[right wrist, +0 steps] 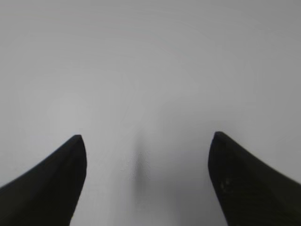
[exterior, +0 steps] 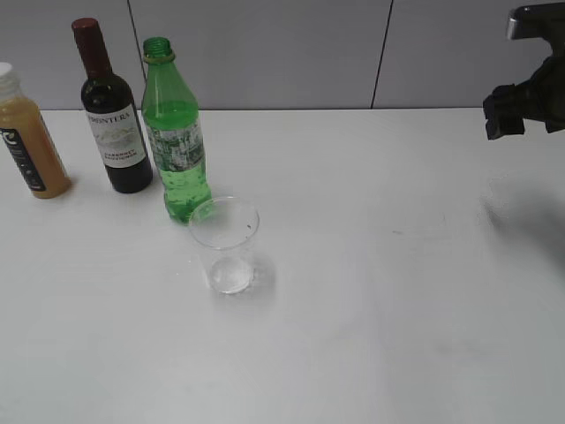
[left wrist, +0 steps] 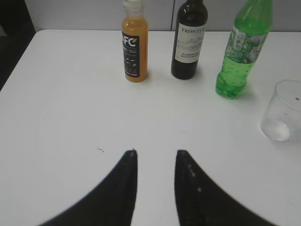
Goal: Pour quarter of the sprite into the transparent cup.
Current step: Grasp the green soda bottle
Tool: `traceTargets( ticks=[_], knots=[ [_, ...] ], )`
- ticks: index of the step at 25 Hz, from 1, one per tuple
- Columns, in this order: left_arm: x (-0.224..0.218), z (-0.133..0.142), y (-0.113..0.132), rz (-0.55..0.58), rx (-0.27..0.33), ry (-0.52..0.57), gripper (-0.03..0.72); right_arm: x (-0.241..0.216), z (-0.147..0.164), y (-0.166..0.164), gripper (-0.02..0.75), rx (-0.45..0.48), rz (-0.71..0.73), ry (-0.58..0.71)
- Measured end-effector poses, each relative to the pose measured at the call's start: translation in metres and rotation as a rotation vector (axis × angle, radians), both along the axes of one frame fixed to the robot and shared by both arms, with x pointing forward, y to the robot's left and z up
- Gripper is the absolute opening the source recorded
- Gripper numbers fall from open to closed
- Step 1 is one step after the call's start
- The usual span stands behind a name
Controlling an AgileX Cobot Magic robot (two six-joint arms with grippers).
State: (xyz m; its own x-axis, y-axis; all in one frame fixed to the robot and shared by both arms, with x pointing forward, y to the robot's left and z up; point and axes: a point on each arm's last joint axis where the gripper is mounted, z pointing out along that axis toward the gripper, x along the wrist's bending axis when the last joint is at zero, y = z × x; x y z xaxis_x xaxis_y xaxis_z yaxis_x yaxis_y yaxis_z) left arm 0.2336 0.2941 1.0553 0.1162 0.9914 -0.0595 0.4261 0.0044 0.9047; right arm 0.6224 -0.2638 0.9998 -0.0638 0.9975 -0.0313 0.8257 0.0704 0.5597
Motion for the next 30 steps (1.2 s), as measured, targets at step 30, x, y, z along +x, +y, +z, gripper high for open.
traceTargets(
  ticks=[30],
  knots=[
    [0.000, 0.000, 0.000, 0.000, 0.000, 0.000, 0.218, -0.183, 0.075, -0.011, 0.594, 0.053, 0.071, 0.233]
  ],
)
